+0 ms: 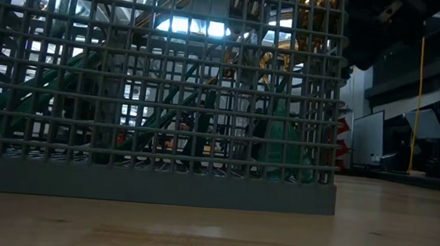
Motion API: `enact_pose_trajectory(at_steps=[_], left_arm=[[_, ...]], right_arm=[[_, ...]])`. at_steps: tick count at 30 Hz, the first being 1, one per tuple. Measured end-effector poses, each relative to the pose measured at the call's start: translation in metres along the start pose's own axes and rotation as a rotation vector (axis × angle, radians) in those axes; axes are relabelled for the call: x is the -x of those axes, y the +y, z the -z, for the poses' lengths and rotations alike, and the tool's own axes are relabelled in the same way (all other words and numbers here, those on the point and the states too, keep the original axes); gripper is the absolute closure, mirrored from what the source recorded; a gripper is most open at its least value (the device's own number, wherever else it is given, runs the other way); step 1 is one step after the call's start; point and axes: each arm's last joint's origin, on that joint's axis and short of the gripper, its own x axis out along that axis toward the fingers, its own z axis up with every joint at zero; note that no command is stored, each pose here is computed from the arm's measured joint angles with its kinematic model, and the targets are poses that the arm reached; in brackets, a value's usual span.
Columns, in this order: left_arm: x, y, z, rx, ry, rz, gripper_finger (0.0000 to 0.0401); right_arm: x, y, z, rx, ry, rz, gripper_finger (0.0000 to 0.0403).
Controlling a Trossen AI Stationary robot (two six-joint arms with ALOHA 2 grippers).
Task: Sort silverware
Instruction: Put the knife into the cutlery rack
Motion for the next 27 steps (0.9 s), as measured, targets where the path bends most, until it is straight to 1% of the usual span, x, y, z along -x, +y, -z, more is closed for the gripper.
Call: enact_pose_trajectory(at_steps=[3, 6, 12, 15, 18, 21, 25, 27], left_arm=[[-0.011, 0.001, 0.005, 0.024, 0.044, 0.031, 0.0392], [-0.023, 0.002, 0.011, 0.043, 0.087, 0.052, 0.0384], [-0.044, 0.004, 0.022, 0.063, 0.158, 0.028, 0.0362], [-0.049, 0.005, 0.026, 0.074, 0.183, 0.021, 0.0344], [-0.05, 0.005, 0.024, 0.088, 0.164, 0.02, 0.0326], [-0.048, 0.004, 0.017, 0.1, 0.106, 0.019, 0.0312], [-0.041, 0.0, 0.006, 0.124, 0.021, 0.022, 0.0307], [-0.036, -0.003, -0.001, 0.113, -0.028, 0.025, 0.0309]], right_arm=[[-0.008, 0.003, 0.002, 0.01, 0.018, -0.015, 0.0267], [-0.013, 0.007, 0.001, 0.028, 0.004, -0.031, 0.0267], [-0.015, 0.01, -0.003, 0.052, -0.038, -0.037, 0.0267], [-0.015, 0.01, -0.003, 0.026, -0.038, -0.03, 0.0267], [-0.015, 0.009, -0.003, -0.002, -0.037, -0.009, 0.0267], [-0.015, 0.009, -0.002, -0.011, -0.031, -0.002, 0.0267], [-0.021, 0.01, 0.002, -0.012, 0.002, -0.007, 0.0267], [-0.027, 0.014, 0.005, -0.005, 0.022, -0.02, 0.0267]])
